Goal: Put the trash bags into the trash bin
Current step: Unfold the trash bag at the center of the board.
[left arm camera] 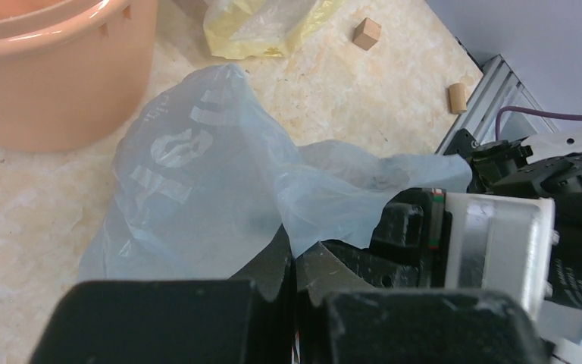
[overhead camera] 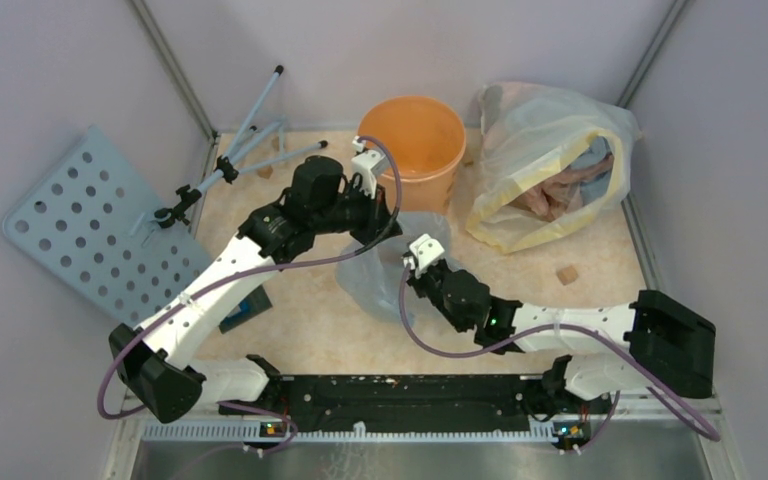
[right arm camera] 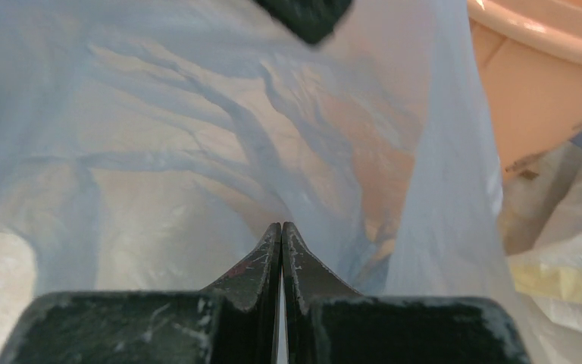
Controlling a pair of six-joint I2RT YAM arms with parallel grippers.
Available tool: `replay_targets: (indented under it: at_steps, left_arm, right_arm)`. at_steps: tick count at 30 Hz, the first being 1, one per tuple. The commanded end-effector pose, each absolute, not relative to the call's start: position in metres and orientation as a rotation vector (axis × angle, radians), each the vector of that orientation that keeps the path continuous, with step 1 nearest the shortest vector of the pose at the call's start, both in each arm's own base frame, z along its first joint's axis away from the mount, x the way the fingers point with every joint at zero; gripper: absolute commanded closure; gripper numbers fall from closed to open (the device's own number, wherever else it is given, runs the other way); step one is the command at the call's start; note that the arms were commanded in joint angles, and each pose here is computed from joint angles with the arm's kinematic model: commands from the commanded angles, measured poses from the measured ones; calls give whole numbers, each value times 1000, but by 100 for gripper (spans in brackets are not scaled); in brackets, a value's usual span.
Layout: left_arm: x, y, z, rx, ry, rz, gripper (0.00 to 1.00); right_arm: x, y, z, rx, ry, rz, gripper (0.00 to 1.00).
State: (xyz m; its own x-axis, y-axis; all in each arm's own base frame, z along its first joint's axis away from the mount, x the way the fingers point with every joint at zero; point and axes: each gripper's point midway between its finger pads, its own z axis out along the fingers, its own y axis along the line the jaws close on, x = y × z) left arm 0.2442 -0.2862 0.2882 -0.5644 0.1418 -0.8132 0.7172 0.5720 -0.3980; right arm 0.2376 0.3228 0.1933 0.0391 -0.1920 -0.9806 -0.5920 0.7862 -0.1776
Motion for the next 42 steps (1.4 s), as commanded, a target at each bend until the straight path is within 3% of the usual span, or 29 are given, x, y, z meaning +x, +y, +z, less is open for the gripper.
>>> replay_targets:
  at_steps: [1,7,21,28,42]
  left_arm:
    - [244,-288,313,652,2000,-1010,100]
    - [241,-292,318,650,1992,-1050,100]
    - [231,-314,321,677,1966,-1246,100]
    - [226,-318,327,677,1939,-1299,100]
    - [216,-309,329,683,1938,-1288,100]
  right_arm:
    - [249,299,208,-550,1481,325,100]
    - [252,264,206,-508,1469,320,100]
    - [234,322,202,-809,1370,406,100]
    - [241,327,170,-854,1463,297,100]
    - [262,293,173,-572,1536,410,100]
